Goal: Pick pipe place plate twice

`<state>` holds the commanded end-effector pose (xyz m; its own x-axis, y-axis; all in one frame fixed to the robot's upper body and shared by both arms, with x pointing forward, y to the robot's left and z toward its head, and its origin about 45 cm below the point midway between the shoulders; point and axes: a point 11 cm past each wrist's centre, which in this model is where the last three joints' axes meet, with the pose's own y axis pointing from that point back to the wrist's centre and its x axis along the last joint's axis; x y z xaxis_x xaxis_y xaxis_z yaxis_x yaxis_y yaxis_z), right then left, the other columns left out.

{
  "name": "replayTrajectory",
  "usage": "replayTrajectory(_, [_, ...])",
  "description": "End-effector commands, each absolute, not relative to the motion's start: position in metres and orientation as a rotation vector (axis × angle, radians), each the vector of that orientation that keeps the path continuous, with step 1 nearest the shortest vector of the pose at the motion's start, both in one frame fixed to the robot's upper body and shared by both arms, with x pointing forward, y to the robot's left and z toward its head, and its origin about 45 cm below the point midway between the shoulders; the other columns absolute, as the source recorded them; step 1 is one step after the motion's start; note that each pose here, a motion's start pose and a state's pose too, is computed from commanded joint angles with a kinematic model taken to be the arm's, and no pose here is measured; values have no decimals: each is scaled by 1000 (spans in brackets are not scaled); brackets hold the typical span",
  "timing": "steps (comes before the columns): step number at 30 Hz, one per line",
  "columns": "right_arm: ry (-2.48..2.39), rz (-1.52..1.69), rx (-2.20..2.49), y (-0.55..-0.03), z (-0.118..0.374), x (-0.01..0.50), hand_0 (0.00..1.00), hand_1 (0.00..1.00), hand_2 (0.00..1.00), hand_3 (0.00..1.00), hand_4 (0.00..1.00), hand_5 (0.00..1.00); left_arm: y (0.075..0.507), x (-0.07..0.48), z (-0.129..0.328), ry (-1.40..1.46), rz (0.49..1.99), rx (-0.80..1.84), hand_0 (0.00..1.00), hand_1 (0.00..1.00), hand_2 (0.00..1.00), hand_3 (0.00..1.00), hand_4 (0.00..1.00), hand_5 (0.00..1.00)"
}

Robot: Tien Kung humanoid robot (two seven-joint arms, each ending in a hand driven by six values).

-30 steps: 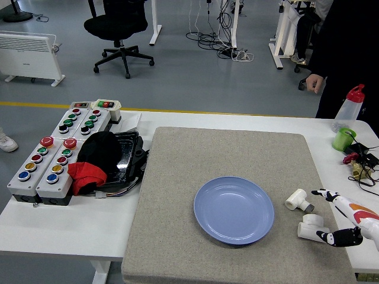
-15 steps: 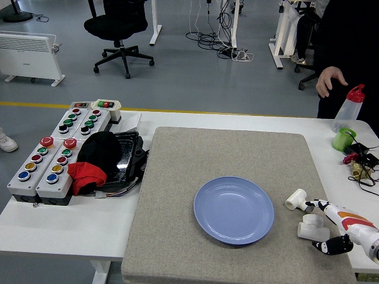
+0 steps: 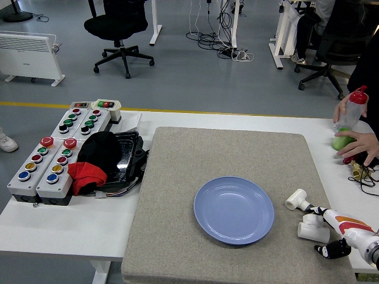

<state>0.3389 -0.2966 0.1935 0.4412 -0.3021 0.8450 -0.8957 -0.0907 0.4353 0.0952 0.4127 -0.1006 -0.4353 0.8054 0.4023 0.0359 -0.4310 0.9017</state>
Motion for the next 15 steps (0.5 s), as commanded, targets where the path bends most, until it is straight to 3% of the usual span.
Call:
replayTrajectory(4, [-1079, 703, 1633, -296, 193, 340, 752, 713, 686, 785, 716, 201, 413, 94, -101, 1239, 1915, 1237, 722, 765, 730, 689, 426, 998])
replayTrajectory(5, [-1081, 703, 1635, -296, 193, 340, 625, 615, 569, 727, 599, 107, 413, 94, -101, 1239, 1914, 1238, 722, 765, 730, 689, 426, 998])
replayTrajectory(10, [-1096, 702, 1639, -296, 193, 340, 625, 615, 569, 727, 599, 107, 413, 94, -101, 1239, 1915, 1237, 722, 765, 730, 689, 426, 998])
replayTrajectory(11, [-1099, 702, 1640, -296, 193, 340, 546, 564, 528, 706, 587, 111, 413, 94, -101, 1239, 1916, 1236, 723, 765, 730, 689, 425, 998])
replayTrajectory(15, [-1116, 711, 1644, -295, 196, 341, 546, 564, 528, 706, 587, 111, 413, 95, -101, 1239, 1918, 1230, 723, 765, 730, 689, 425, 998])
